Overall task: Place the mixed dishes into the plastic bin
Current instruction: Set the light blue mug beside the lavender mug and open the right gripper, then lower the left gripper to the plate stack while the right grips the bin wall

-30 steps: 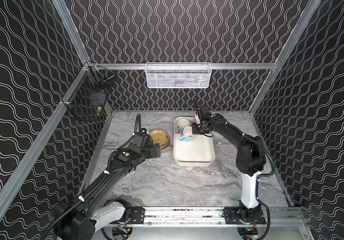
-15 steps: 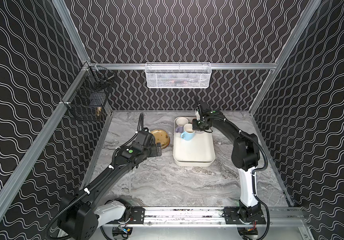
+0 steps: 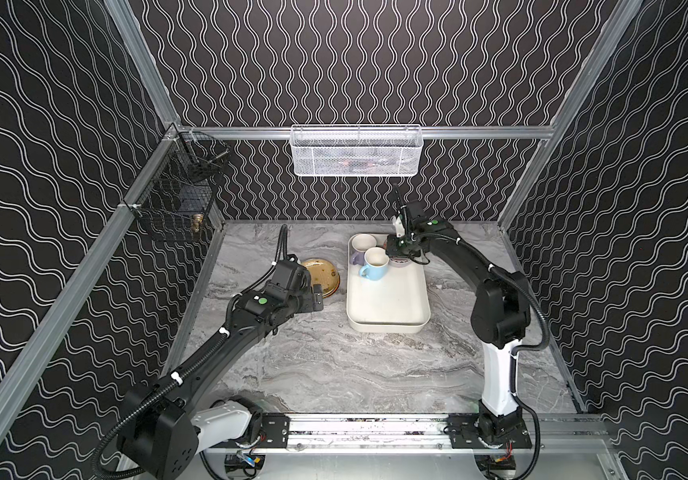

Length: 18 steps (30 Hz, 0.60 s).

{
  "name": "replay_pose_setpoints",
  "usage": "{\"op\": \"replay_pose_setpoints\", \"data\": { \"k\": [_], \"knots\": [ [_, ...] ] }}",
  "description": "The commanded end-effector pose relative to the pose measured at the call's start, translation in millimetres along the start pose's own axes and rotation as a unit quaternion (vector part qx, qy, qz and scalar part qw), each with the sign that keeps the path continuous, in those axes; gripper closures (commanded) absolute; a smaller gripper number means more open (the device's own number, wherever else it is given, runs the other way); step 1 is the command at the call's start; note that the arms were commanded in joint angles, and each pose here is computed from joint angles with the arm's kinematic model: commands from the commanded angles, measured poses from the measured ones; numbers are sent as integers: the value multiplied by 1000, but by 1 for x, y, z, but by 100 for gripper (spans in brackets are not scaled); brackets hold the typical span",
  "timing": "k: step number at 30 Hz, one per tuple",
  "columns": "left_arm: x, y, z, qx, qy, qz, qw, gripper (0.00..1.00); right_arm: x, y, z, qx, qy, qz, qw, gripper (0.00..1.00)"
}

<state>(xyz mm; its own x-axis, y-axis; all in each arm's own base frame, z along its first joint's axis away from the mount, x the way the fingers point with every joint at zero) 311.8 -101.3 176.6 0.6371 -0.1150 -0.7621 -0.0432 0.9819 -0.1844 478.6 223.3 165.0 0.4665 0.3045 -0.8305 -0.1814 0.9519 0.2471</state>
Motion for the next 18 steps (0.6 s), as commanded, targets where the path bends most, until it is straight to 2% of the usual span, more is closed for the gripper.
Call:
{"op": "replay_pose_setpoints", "data": {
  "k": [1, 5, 10, 15, 18],
  "knots": [
    [5, 1, 8, -4, -10, 2, 1000, 1, -28, 10, 8, -4, -29, 26, 999, 53],
    [21, 0, 7, -17, 4, -7, 1000, 1, -69, 22, -5, -4, -58, 74, 996, 46],
    [45, 9, 17, -56, 16, -6, 998, 1, -97, 28, -48, 10, -68, 132, 989, 47],
    [70, 22, 30, -89, 27, 18, 996, 15, -112, 26, -93, 12, -67, 161, 985, 47],
    [86, 25, 34, -102, 35, 25, 994, 26, -114, 26, -120, 11, -57, 179, 982, 41]
  ]
}}
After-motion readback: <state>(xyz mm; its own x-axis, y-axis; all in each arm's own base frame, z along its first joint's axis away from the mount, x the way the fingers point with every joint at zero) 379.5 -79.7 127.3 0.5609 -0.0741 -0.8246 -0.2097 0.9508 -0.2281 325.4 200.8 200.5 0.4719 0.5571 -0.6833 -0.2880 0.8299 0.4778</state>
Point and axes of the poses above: each gripper's point midway between its finger pads, its own x axis out along the fingers, its own y axis along the line the jaws close on, z = x × y, the point moved 1 cm from there along -x, back along the fingers
